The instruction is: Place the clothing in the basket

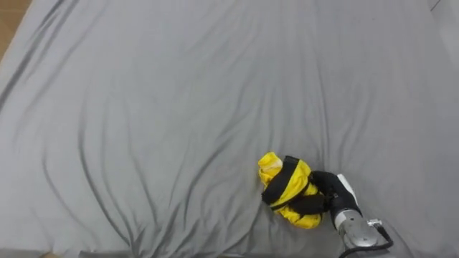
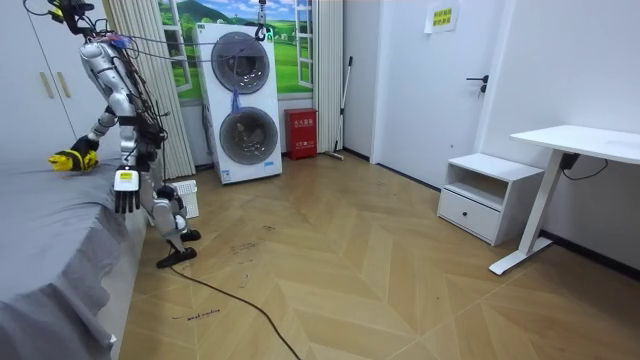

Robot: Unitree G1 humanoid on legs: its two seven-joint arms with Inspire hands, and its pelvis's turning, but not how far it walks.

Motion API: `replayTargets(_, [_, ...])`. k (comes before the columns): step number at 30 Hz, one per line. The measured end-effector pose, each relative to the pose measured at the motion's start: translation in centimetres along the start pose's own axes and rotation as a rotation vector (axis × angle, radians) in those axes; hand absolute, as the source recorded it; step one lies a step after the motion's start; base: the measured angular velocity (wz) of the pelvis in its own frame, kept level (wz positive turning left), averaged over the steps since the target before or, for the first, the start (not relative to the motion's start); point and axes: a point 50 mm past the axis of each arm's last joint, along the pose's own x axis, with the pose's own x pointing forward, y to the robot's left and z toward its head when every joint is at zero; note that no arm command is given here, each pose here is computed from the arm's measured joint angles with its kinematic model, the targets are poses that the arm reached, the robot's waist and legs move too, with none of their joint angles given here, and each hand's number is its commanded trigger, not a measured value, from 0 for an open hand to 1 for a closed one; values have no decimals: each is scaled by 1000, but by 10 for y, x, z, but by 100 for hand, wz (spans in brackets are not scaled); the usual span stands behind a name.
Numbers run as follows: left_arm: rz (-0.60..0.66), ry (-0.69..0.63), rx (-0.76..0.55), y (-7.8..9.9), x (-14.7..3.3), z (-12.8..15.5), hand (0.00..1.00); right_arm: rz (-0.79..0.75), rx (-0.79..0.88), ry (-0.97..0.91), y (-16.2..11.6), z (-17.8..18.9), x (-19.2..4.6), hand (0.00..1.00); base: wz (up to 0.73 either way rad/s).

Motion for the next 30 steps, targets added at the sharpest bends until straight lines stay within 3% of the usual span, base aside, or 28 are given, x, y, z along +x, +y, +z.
replayTargets(7, [39,10,3,9,-1,-5,0,-122,95,-203,-39,32,-20,100,-27])
replayTargets(12, [37,92,43,11,-3,-19,0,-187,139,-210,-57,30,-27,100,-36])
replayTargets(30, [73,359,47,20,-14,-59,0,-390,270,29,-93,-35,-65,100,-33])
